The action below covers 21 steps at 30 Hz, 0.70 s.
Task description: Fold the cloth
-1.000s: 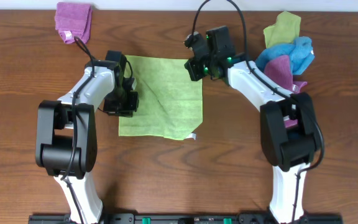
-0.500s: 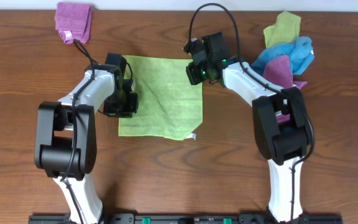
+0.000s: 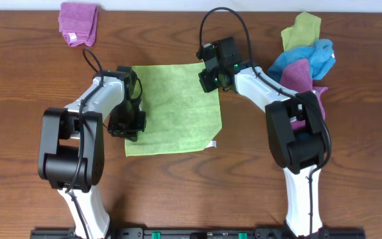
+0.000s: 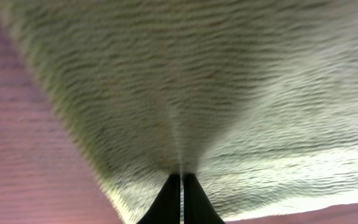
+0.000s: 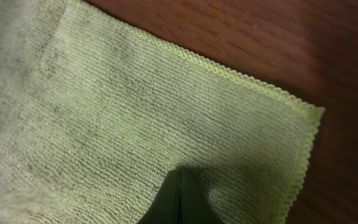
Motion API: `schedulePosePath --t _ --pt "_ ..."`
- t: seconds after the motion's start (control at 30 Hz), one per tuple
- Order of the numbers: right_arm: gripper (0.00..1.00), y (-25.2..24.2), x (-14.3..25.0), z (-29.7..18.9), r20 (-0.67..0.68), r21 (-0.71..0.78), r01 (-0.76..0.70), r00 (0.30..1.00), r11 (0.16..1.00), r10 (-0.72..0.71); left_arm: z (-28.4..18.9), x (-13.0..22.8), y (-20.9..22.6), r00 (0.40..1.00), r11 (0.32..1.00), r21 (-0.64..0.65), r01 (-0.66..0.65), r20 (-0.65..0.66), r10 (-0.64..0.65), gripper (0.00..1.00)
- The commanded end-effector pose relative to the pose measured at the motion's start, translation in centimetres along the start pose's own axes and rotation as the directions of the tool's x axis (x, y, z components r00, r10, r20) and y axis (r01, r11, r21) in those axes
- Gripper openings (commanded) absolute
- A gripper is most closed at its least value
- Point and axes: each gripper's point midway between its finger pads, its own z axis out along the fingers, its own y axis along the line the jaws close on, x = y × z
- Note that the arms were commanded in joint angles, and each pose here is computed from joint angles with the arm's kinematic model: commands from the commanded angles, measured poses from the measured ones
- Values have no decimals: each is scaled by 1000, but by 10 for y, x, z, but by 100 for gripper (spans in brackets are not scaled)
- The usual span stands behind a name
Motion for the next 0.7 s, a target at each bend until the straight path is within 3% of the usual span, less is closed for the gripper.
schedulePosePath --t 0.0,0.1,0.23,0.3,0.37,0.47,0.6,0.67 --pt "1 -28 20 7 -57 106 -30 998 994 36 8 6 17 999 996 -92 16 -32 -19 6" --pt "1 -30 18 5 -55 103 -49 997 994 55 7 2 17 1000 995 -95 16 -15 -18 6" --pt "2 -15 -13 -15 -24 40 -43 999 998 44 6 -7 16 999 996 -90 26 24 -24 6" --pt "20 -9 -35 -33 -3 19 -37 999 999 37 3 -12 15 999 996 -86 26 49 -22 6" --pt "26 -3 -56 -57 17 6 -29 999 1000 29 -3 -20 14 996 996 -80 32 86 -25 6" --pt "54 6 -78 -93 36 -3 22 999 1000 -21 -21 -35 10 984 997 -63 41 175 -30 6" --pt "65 17 -69 -130 -39 -21 59 997 998 -60 -57 -51 3 951 999 -43 34 310 -19 6" --pt "72 27 -52 -151 -101 -54 66 992 996 -71 -76 -54 1 928 999 -35 28 373 -13 11"
